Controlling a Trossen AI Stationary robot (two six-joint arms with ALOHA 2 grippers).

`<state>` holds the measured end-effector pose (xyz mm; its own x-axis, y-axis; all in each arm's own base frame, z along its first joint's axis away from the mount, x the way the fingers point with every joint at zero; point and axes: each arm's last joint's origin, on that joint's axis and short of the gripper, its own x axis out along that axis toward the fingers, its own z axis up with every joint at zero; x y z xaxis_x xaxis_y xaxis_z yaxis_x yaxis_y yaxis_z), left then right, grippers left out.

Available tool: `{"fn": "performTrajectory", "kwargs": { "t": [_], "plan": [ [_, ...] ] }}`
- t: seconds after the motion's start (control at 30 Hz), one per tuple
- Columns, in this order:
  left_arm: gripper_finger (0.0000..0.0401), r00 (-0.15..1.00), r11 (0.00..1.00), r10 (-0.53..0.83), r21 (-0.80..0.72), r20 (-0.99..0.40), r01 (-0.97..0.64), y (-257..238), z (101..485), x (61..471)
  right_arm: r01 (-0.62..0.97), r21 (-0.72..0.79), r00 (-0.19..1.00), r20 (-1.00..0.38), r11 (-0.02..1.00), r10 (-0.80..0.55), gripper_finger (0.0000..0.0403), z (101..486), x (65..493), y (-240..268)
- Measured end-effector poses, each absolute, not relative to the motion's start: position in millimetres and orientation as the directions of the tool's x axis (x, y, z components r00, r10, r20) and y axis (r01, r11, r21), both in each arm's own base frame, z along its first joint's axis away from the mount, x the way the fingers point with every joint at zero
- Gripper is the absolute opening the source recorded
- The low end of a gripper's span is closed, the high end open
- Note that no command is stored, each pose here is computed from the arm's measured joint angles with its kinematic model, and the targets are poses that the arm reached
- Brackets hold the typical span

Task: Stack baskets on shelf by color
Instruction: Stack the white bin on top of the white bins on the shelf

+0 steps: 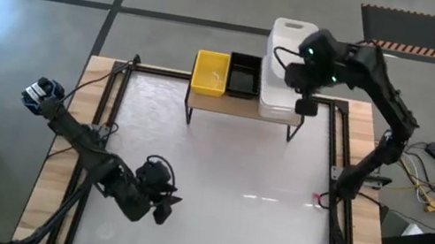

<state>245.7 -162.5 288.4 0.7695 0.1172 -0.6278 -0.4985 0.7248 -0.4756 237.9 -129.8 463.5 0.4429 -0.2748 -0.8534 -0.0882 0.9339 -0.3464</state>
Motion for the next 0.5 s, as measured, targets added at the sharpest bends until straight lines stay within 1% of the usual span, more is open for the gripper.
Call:
{"fn": "performTrajectory", "kwargs": {
  "t": [0.07,0.17,0.37,0.5],
  "plan": [
    [0.0154,0.773,0.714,0.126,-0.485,-0.622,-0.506,-159,289,249,-0.088,-0.323,0.407,-0.875,0.942,-0.262,0.0008,453,238,-147],
    [0.0154,0.779,0.699,0.135,-0.498,-0.613,-0.514,-155,290,253,-0.119,-0.269,0.388,-0.899,0.956,-0.205,0.0008,440,240,-161],
    [0.0154,0.782,0.683,0.148,-0.509,-0.605,-0.523,-149,291,257,-0.155,-0.194,0.368,-0.921,0.969,-0.126,0.0008,424,239,-159],
    [0.0154,0.782,0.683,0.151,-0.508,-0.605,-0.525,-149,291,258,-0.129,-0.167,0.353,-0.929,0.977,-0.112,0.0008,420,234,-154]
  ]
}}
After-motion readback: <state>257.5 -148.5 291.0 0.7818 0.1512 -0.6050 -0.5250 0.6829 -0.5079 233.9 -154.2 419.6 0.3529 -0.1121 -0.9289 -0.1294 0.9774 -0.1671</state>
